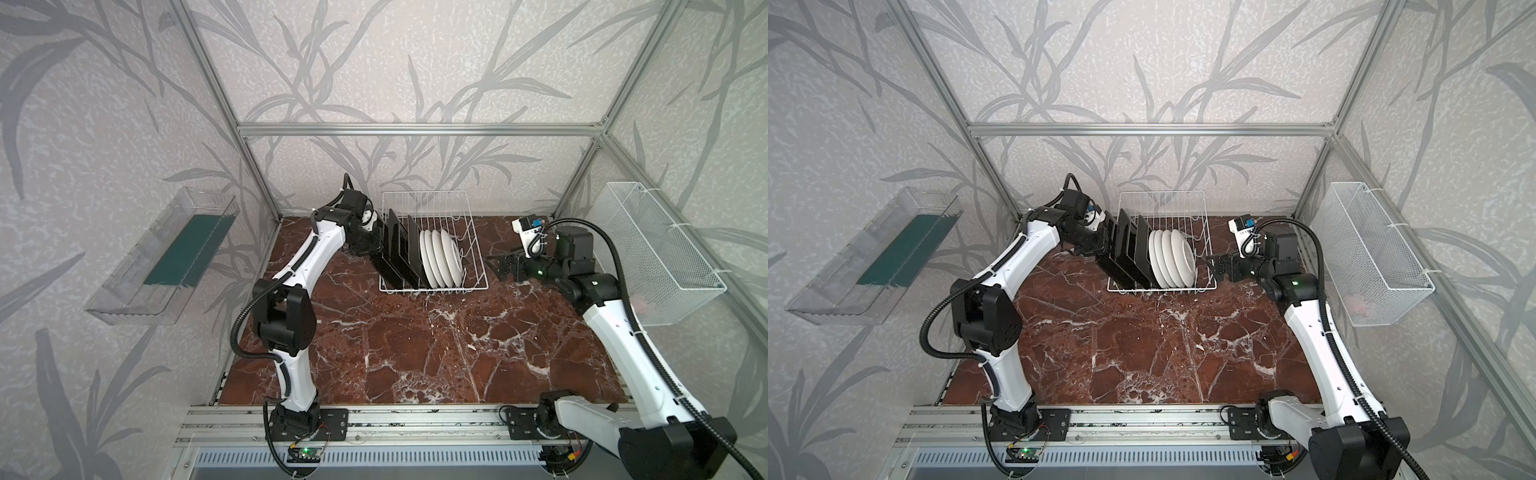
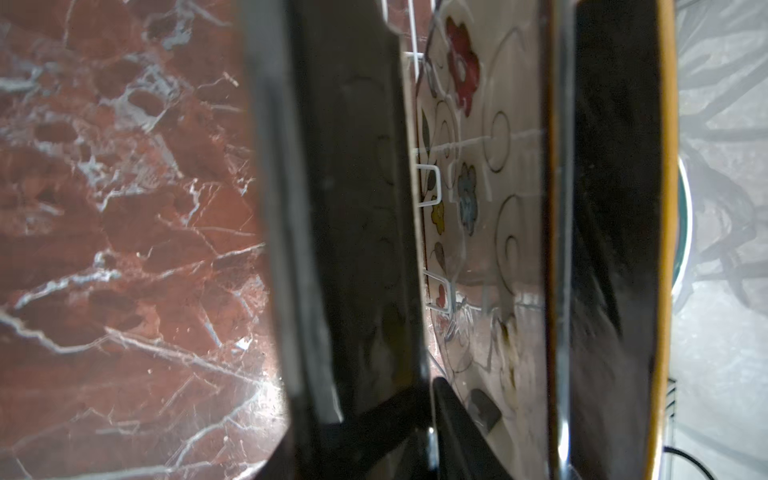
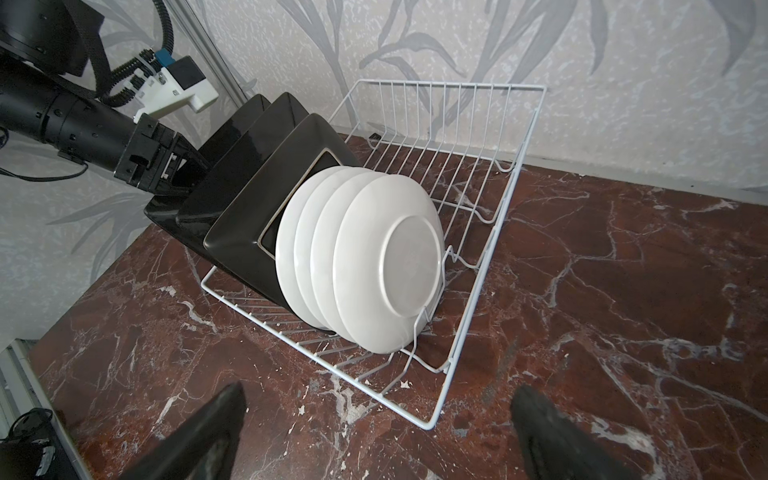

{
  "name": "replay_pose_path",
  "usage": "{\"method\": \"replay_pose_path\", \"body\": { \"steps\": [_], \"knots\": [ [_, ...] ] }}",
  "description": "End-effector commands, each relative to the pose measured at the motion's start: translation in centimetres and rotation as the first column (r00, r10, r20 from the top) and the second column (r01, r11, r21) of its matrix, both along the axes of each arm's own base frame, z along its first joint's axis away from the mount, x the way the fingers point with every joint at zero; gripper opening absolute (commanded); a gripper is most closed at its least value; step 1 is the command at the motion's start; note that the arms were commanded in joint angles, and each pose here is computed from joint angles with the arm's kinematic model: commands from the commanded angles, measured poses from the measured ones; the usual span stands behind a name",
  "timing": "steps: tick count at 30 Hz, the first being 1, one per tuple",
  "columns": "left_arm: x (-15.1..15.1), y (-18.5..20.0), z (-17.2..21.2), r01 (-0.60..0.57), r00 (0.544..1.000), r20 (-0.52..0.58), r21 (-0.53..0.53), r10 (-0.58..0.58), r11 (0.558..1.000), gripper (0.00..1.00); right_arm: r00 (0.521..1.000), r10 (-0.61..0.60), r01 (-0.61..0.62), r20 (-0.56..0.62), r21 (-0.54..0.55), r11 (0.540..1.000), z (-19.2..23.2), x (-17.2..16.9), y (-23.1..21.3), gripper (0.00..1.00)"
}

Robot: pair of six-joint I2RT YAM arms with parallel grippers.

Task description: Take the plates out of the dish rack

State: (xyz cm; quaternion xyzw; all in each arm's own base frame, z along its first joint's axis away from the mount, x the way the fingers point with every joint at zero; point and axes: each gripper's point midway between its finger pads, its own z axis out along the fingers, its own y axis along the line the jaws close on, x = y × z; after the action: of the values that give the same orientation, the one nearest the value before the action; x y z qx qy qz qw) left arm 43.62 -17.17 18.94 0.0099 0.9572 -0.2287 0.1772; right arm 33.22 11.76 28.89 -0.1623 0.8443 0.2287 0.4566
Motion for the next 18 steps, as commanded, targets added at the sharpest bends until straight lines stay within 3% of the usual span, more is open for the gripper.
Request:
{"method": "replay_pose_path", "body": {
  "steps": [1, 18],
  "knots": [
    [0.6, -0.25, 0.38, -0.005, 1.0, 0.003, -0.017, 0.005, 1.0, 0.33, 1.0, 0.002, -0.002, 0.001, 0.01, 1.0, 0.1, 0.11, 0.24, 0.99],
    [0.81, -0.49, 0.17, -0.019, 0.999, -0.034, -0.026, 0.018, 0.999, 0.23, 1.0, -0.011, 0.012, 0.002, -0.011, 1.0, -0.06, 0.16, -0.05, 0.99]
  ]
}}
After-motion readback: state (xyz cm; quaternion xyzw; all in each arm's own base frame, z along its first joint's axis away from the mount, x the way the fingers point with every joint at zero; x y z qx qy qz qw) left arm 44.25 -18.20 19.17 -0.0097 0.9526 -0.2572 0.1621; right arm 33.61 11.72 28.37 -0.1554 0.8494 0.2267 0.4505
